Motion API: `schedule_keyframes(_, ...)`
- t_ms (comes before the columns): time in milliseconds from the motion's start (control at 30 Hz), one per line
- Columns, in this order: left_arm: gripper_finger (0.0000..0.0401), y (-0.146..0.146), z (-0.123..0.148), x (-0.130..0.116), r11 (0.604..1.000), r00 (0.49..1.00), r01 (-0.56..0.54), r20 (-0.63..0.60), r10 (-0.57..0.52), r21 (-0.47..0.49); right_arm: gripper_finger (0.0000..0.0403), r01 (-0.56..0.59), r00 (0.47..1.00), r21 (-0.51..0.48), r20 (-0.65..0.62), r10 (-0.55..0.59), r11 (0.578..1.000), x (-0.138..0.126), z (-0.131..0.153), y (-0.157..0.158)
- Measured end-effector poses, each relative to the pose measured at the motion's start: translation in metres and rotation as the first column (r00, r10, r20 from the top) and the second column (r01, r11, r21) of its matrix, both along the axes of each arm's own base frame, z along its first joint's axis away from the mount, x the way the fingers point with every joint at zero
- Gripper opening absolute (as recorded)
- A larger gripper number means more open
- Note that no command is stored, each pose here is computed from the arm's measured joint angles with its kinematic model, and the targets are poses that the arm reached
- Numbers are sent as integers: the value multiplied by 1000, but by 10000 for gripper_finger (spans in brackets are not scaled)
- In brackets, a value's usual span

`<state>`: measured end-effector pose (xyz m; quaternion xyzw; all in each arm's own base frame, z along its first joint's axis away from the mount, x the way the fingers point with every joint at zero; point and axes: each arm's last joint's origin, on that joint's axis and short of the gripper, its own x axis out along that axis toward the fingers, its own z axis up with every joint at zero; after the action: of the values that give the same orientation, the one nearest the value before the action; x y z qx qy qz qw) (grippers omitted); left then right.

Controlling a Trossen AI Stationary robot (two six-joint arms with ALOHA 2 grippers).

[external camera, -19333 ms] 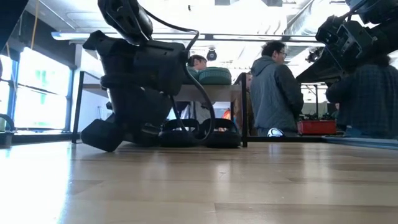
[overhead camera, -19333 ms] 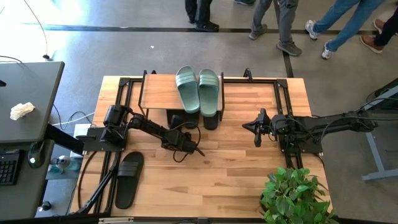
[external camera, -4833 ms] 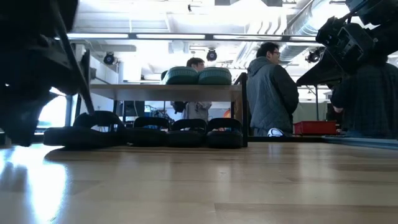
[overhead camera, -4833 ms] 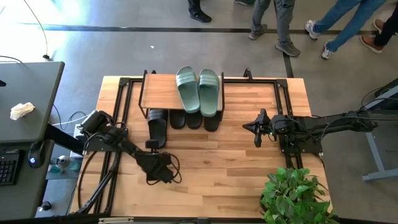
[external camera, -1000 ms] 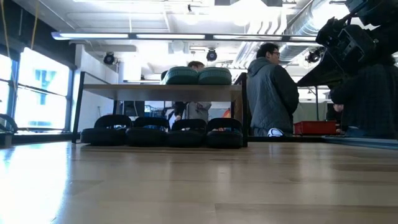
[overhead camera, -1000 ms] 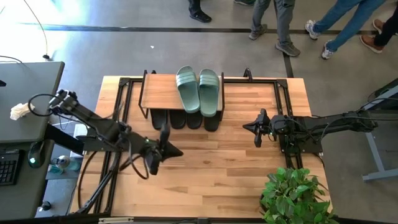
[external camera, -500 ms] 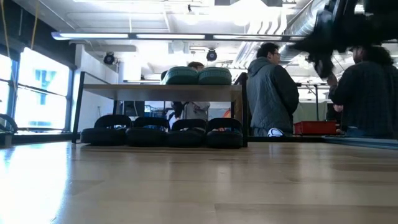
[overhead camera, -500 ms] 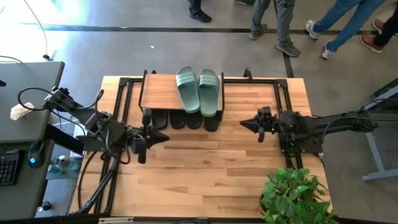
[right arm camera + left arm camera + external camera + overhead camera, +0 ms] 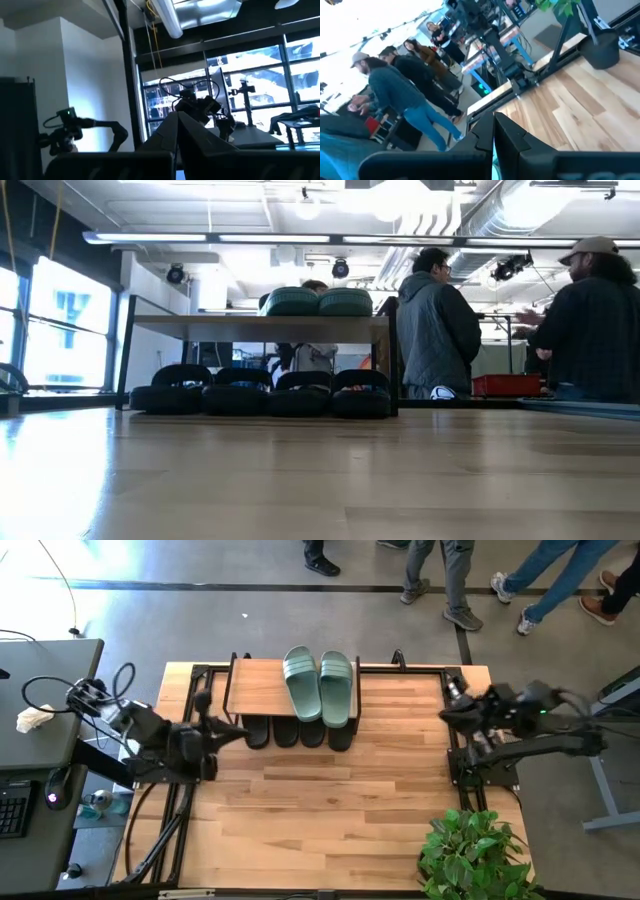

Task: Pick and place slides into the shelf
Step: Return to Home Position

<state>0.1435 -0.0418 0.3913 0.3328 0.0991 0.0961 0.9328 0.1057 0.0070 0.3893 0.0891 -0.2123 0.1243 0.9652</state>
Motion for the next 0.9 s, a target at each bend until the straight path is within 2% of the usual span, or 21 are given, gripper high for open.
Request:
schedule_keyframes(167,3,10,-2,-21,998,999,-40,-16,40,-54,0,12,1000,-55,17,-11,998,-25,6,4)
schedule_keyframes(267,1,11,-6,-24,995,999,-47,-23,45,-83,0,35,999,-54,31,-34,998,-35,-12,4)
schedule_keyframes(367,1,11,-18,-24,994,998,-58,-44,54,-93,0,84,996,-10,2,-84,996,-36,-42,4)
schedule_keyframes(500,0,11,-30,-23,989,992,-114,-63,109,-89,0,51,998,40,33,-52,998,-42,-66,4)
schedule_keyframes(733,0,9,-35,-45,988,995,-101,1,102,-118,0,70,989,57,123,-76,996,-64,-78,0)
schedule_keyframes(833,0,8,-40,-53,989,997,-64,31,69,-131,0,85,990,38,106,-89,996,-67,-82,-1)
schedule_keyframes(900,0,9,-45,-57,988,995,-80,47,87,-129,0,101,991,31,79,-103,994,-64,-84,-1)
